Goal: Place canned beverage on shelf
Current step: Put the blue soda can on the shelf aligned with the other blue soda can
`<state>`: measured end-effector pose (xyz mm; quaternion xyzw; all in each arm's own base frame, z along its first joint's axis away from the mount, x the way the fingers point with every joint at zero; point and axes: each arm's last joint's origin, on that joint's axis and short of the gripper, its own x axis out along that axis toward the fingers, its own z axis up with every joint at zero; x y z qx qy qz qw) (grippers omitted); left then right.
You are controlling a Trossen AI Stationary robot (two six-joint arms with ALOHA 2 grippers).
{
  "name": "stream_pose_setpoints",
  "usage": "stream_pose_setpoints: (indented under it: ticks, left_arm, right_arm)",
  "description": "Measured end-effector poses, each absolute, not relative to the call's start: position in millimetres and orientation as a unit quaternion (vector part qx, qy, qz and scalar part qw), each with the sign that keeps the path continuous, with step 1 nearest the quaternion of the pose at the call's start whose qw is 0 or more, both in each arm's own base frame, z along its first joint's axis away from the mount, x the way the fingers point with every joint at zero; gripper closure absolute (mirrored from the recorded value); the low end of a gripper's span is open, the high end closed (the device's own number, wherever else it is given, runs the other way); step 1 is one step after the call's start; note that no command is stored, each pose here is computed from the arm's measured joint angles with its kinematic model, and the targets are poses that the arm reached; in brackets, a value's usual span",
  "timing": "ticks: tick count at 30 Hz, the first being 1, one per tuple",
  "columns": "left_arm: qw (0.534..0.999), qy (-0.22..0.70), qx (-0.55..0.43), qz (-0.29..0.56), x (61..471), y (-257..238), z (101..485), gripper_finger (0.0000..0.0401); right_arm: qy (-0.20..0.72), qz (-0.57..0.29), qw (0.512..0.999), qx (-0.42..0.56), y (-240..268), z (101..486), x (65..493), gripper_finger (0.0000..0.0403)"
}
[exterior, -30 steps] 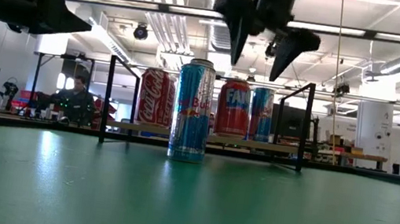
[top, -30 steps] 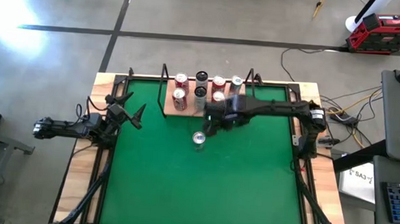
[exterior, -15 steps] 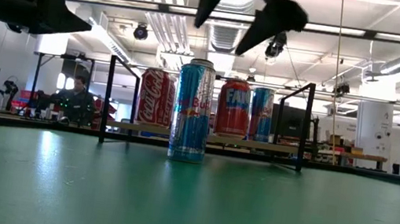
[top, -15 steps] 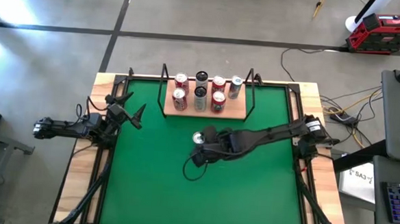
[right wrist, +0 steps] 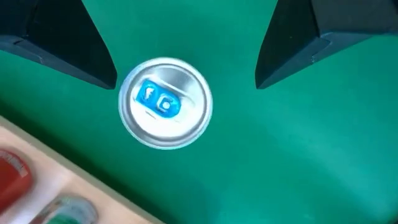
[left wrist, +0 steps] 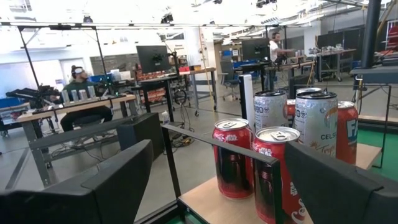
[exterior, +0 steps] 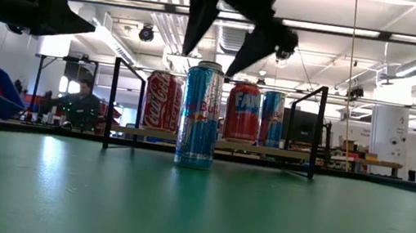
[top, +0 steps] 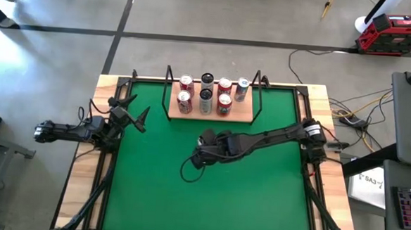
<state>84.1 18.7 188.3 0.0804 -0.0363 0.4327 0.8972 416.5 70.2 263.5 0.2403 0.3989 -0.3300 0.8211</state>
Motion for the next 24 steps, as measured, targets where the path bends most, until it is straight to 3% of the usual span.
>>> stream_pose_setpoints:
  ticks: [14, 19, 24]
  left_arm:
    - [0.897, -0.036, 0.080, 0.433, 84, 19, 188, 0.0056]
    - [0.897, -0.036, 0.080, 0.433, 84, 19, 188, 0.0056]
    - [0.897, -0.036, 0.080, 0.433, 84, 19, 188, 0.0056]
  right_arm:
    - [0.416, -0.379, 0.785, 0.258, 41, 226, 434, 0.0035]
    - [0.412, -0.380, 0.778, 0.283, 38, 224, 436, 0.0083]
    - [0.402, -0.385, 0.775, 0.298, 39, 224, 436, 0.0167]
